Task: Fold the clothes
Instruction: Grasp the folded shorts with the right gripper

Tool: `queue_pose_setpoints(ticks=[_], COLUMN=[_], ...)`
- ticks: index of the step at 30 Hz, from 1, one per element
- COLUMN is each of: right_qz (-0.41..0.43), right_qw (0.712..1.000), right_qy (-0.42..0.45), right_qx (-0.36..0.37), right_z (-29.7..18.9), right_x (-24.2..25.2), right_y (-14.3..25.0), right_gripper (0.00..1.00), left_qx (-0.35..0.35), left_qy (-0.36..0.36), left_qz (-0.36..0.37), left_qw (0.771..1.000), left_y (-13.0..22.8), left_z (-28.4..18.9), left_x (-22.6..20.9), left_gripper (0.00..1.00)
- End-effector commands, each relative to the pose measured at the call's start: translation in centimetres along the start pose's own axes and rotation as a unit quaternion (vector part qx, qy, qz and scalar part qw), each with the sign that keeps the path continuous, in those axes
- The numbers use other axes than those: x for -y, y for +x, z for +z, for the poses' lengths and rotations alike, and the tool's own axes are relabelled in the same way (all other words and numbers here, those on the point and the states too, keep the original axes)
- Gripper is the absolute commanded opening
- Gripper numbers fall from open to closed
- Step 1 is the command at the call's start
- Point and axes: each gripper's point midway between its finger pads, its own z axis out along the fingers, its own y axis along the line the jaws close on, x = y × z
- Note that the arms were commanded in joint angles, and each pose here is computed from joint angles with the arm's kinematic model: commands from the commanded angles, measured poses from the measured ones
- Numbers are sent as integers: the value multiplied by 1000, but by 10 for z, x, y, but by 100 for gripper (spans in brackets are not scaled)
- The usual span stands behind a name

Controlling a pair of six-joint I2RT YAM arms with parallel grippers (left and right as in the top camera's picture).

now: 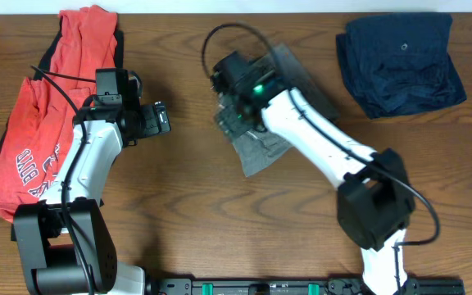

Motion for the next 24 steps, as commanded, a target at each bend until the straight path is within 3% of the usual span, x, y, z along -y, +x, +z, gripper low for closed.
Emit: queue_pose_setpoints(ticks=[1, 6, 14, 15, 18, 23, 24], right_qz=[3, -9, -12, -12, 0, 35, 39], right_qw=[999, 999, 996, 995, 991, 988, 987], right_qy=[8, 8, 44, 52, 79, 109, 112], right_qx=[-39, -40, -73, -83, -107, -106, -104], right_z=[38, 64, 106, 111, 119, 119, 118], right_x=[-1, -6, 5, 9, 24, 41, 45], right_y=[15, 14, 33, 38, 51, 52, 51], right_gripper=[89, 99, 99, 95, 71, 9, 1], left_qx=[22, 22, 18, 18, 19, 19, 18], left_qy=[-3, -2, -3, -3, -3, -3, -3], left_qz=[0, 0, 0, 0, 0, 0, 0], left_qw=[1000, 1000, 1000, 1000, 1000, 1000, 1000], left_y=[-12, -12, -11, -11, -11, -11, -11], left_z=[-12, -12, -12, -12, -12, -12, -12], left_x=[1, 1, 1, 1, 1, 1, 1], left_gripper=[98, 98, 98, 98, 98, 98, 98])
